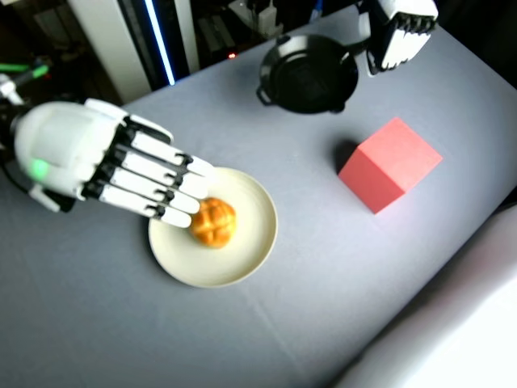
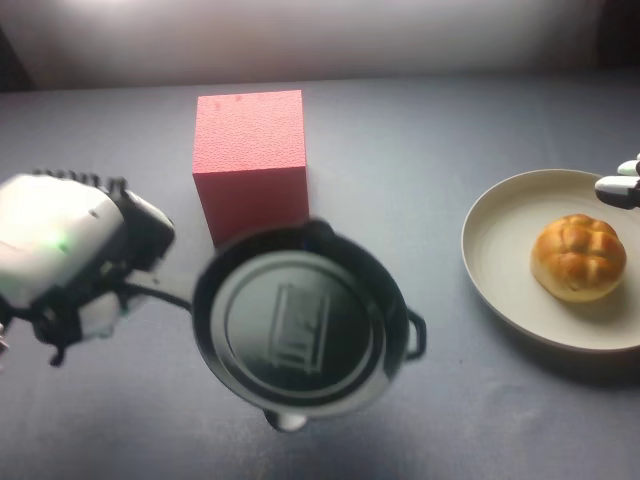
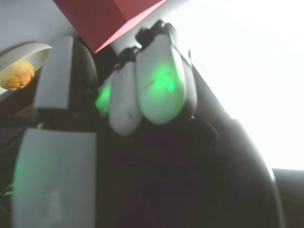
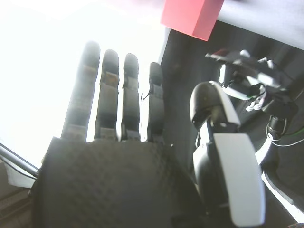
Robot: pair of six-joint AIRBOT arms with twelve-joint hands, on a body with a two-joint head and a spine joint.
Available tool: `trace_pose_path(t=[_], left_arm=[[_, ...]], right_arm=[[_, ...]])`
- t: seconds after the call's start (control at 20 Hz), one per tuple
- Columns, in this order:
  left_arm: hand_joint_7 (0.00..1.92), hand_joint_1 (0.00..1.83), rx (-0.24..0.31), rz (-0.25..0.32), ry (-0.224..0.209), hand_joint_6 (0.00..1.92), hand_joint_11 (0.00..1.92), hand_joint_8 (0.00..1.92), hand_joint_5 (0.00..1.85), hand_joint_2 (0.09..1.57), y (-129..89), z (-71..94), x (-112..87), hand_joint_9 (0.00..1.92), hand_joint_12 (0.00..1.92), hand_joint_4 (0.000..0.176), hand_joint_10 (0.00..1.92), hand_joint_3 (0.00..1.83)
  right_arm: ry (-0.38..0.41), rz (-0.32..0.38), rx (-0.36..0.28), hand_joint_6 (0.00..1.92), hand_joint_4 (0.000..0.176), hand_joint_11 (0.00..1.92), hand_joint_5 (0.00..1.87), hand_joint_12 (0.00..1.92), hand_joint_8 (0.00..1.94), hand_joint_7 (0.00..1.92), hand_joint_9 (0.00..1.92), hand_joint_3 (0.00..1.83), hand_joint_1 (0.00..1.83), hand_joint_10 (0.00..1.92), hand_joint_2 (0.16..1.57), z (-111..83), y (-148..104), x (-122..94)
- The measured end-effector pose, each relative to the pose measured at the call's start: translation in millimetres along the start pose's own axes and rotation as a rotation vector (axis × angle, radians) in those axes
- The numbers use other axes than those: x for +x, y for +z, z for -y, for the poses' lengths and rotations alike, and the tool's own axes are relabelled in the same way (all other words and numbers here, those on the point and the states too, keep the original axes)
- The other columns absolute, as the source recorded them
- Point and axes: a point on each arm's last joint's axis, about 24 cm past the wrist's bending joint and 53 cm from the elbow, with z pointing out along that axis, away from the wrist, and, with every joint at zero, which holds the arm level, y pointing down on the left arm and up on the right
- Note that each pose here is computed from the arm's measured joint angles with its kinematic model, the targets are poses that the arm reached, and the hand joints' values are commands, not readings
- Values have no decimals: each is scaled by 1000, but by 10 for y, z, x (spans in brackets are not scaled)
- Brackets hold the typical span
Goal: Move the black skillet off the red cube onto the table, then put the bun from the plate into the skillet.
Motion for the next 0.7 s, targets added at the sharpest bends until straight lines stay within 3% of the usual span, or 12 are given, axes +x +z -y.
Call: trace_pose_path(t=[0.2, 0.25, 0.4, 0.5, 0.55, 0.6, 0.7], left_arm=[[1405, 1317, -33, -41, -5, 1921, 1555, 1921, 1257, 1252, 23, -96, 159, 1522, 1921, 0, 1921, 0], [1388, 1382, -34, -45, -4, 1921, 1571, 1921, 1232, 1234, 29, -106, 176, 1524, 1921, 0, 1921, 0], [1335, 1417, -54, -92, -18, 1921, 1548, 1921, 1181, 1190, 38, -149, 370, 1483, 1921, 0, 1921, 0], [1246, 1318, -58, -131, -19, 1921, 1469, 1921, 1118, 1138, 37, -152, 515, 1379, 1921, 0, 1921, 0], [1164, 1298, -59, -137, -17, 1921, 1372, 1921, 1055, 1096, 36, -156, 529, 1288, 1921, 0, 1921, 0], [983, 1262, -63, -134, -17, 1921, 1103, 1921, 905, 1075, 36, -165, 522, 1054, 1921, 0, 1921, 0], [717, 1259, -66, -127, -7, 1866, 858, 1921, 703, 1028, 34, -171, 497, 811, 1921, 0, 1921, 0]], right_arm=[[3, 0, 1, 1, 60, 439, 461, 33, 2, 436, 420, 2, 432, 4, 1344, 1, 0, 0], [3, 0, 1, 0, 52, 431, 458, 29, 0, 432, 414, 2, 447, 1, 1346, 2, 0, -1], [4, 0, 1, 0, 54, 438, 453, 31, 2, 426, 412, 2, 447, 2, 1350, 2, 0, 1], [4, 0, 1, 0, 37, 434, 445, 28, 1, 426, 412, 3, 426, 1, 1353, 1, 0, 0], [4, 0, 1, 1, 40, 433, 447, 27, 1, 427, 411, 4, 423, 1, 1356, 1, 0, 0], [4, 0, 1, 1, 36, 446, 448, 33, 2, 428, 415, 5, 424, 2, 1359, 1, 0, 0], [4, 0, 0, 2, 40, 442, 450, 30, 0, 423, 410, 2, 441, 0, 1357, -1, 0, 1]])
